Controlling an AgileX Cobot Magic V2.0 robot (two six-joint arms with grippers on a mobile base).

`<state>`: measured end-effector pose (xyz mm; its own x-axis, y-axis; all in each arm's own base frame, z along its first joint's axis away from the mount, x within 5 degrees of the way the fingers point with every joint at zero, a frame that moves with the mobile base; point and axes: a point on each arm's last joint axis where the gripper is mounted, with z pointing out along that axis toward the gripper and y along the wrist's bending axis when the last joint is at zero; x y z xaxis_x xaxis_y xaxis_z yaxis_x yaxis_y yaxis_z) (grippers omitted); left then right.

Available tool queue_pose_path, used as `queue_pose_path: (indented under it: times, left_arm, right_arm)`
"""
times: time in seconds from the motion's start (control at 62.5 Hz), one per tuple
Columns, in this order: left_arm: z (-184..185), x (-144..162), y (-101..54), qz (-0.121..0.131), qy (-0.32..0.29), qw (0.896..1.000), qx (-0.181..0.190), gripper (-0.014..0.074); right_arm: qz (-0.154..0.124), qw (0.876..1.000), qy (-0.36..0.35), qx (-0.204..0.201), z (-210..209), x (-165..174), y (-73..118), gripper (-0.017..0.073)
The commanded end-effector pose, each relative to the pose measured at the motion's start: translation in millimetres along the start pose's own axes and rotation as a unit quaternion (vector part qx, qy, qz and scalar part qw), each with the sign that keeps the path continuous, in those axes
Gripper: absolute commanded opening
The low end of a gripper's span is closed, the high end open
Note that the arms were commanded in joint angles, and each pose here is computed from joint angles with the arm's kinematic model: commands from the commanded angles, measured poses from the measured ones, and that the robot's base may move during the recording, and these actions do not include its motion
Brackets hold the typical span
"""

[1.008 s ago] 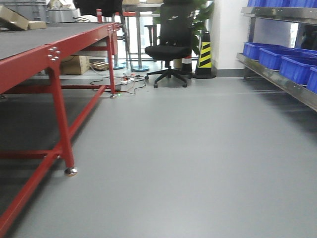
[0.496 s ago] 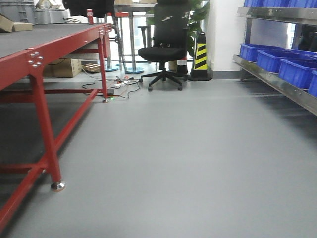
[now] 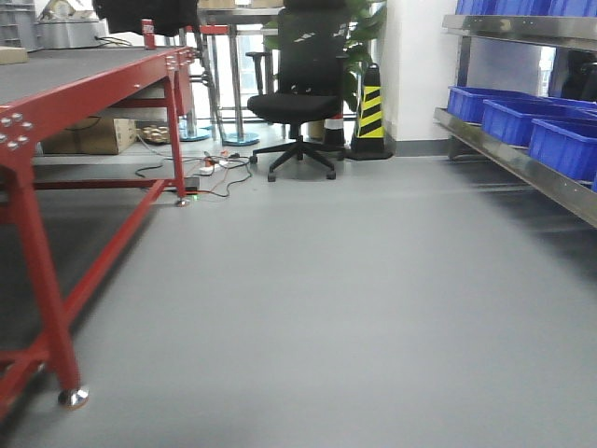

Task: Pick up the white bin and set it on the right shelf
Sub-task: 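Carry the bin with both grippers toward the shelving rack of blue crates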

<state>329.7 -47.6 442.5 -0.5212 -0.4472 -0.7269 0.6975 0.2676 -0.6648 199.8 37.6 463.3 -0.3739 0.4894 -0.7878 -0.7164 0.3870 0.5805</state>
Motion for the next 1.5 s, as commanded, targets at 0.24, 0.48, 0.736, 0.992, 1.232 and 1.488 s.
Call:
queue_pose_path:
  times: [0.24, 0.48, 0.736, 0.992, 1.232, 1.488]
  left_arm:
    - [-0.6, -3.3, -50.7, 0.028, 0.008, 0.993, 0.111, -0.0098]
    - [-0.6, -3.3, -50.7, 0.028, 0.008, 0.993, 0.111, -0.0098]
    - [-0.6, -3.3, -50.7, 0.028, 0.008, 0.993, 0.111, -0.0098]
    - [-0.6, -3.3, -50.7, 0.028, 0.008, 0.993, 0.111, -0.0098]
    - [-0.6, -3.3, -50.7, 0.028, 0.008, 0.993, 0.111, -0.0098]
    - [-0.6, -3.3, -50.7, 0.028, 0.008, 0.993, 0.111, -0.0098]
  right_arm:
    - [-0.015, 0.996, -0.015, -0.092, -1.6, -6.2, 32.6, 0.0178]
    - [-0.015, 0.996, -0.015, -0.091, -1.6, -6.3, 32.5, 0.0178]
    - [-0.015, 0.996, -0.015, -0.091, -1.6, -6.3, 32.4, 0.0178]
    - [-0.014, 0.996, -0.019, -0.086, -1.4, -7.0, 31.6, 0.0178]
    - [-0.014, 0.996, -0.020, -0.085, -1.4, -7.1, 31.5, 0.0178]
    - [-0.014, 0.996, -0.021, -0.084, -1.4, -7.4, 31.2, 0.0178]
